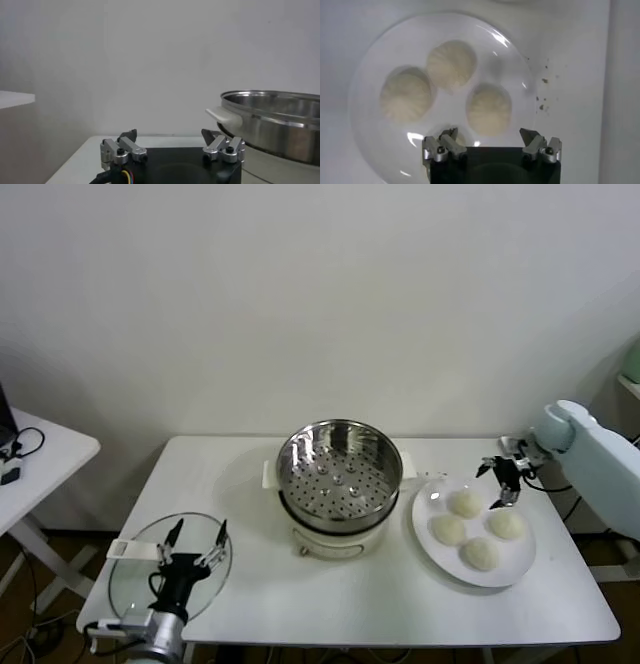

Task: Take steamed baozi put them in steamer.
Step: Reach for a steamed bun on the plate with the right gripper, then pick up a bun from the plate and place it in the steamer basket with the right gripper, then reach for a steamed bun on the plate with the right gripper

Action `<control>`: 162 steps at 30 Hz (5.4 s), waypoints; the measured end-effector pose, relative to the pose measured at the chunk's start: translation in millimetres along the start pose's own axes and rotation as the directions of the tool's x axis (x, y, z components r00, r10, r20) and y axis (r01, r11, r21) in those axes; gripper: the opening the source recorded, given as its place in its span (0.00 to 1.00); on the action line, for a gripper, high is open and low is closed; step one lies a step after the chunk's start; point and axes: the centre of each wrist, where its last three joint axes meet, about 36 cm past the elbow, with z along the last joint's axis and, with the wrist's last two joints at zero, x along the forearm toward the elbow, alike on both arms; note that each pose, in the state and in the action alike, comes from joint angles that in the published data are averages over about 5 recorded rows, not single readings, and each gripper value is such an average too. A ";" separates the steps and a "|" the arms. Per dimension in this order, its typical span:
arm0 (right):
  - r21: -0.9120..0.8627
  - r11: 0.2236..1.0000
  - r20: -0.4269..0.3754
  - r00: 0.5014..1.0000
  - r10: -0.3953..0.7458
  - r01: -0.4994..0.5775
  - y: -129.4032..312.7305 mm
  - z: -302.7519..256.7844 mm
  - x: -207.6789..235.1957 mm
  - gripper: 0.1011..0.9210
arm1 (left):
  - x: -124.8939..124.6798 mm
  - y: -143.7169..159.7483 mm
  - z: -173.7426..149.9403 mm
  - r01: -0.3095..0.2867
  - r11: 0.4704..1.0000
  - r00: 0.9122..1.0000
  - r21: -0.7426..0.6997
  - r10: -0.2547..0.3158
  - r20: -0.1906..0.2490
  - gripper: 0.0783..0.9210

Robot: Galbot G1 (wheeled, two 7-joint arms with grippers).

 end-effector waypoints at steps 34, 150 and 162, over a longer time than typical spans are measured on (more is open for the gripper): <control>0.020 0.999 -0.029 0.999 0.029 -0.028 -3.0 -9.5 -41.2 0.68 | -1.9 -1.5 3.1 0.013 1.000 1.000 0.007 -0.013 -0.011 0.88; 0.660 0.722 0.090 0.976 0.199 -0.208 -51.9 -251.4 165.6 0.88 | 5.9 -6.0 -19.2 0.043 0.999 0.998 -0.011 -0.043 -0.036 0.88; 0.159 0.974 0.148 0.979 0.138 -0.161 4.5 -109.5 140.6 0.88 | 1.8 -8.1 -27.9 0.093 0.996 0.996 0.013 -0.093 -0.019 0.88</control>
